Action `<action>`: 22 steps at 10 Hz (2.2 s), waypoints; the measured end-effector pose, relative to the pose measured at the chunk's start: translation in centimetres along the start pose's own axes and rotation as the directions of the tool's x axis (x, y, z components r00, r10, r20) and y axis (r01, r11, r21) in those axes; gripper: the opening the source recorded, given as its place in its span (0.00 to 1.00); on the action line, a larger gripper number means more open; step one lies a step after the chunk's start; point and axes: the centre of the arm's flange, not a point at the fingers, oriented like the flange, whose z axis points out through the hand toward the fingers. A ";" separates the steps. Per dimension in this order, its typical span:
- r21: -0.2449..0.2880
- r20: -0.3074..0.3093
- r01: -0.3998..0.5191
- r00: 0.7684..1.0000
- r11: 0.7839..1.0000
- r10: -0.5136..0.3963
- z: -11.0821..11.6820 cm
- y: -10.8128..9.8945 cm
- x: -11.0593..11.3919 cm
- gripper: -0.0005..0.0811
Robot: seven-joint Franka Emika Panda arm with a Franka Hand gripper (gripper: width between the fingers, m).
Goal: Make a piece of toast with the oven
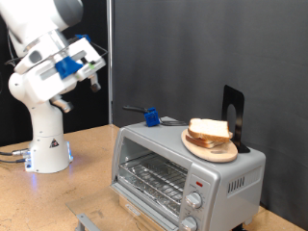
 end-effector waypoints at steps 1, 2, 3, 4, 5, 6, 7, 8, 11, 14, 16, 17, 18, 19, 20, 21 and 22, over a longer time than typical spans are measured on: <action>-0.011 -0.013 0.096 0.995 0.995 -0.097 -0.1 -0.8 -0.2 0.84; -0.004 -0.009 0.054 0.999 0.999 -0.054 0.0 -0.6 -0.3 0.84; 0.004 -0.005 0.049 0.999 0.999 -0.049 0.0 -1.0 -0.4 0.84; 0.026 -0.005 0.073 0.997 0.997 -0.073 0.0 -2.3 -0.8 0.84; 0.058 -0.022 0.123 0.992 0.991 -0.122 -0.4 -4.1 -1.5 0.84; 0.083 -0.025 0.196 0.981 0.977 -0.195 -0.9 -5.5 -2.3 0.84; 0.105 -0.031 0.262 0.965 0.959 -0.260 -1.6 -6.8 -3.1 0.84; 0.124 -0.042 0.316 0.949 0.941 -0.313 -2.4 -8.0 -4.0 0.84; 0.123 -0.071 0.431 0.902 0.894 -0.425 -4.7 -11.1 -7.0 0.84; 0.045 0.021 0.533 0.845 0.845 -0.535 -4.5 -13.1 -10.2 0.84; 0.000 0.066 0.516 0.855 0.857 -0.515 -3.5 -13.4 -11.3 0.84; -0.014 0.070 0.493 0.868 0.870 -0.491 -3.2 -13.3 -11.4 0.84; -0.011 0.070 0.502 0.863 0.865 -0.500 -3.2 -13.3 -11.5 0.84; -0.008 0.073 0.516 0.854 0.856 -0.514 -3.1 -13.4 -11.6 0.84; -0.007 0.062 0.531 0.846 0.847 -0.530 -2.8 -13.8 -11.8 0.84; -0.017 0.033 0.549 0.836 0.836 -0.548 -2.0 -14.6 -12.2 0.84; -0.034 0.014 0.561 0.828 0.827 -0.561 -0.8 -15.3 -12.9 0.84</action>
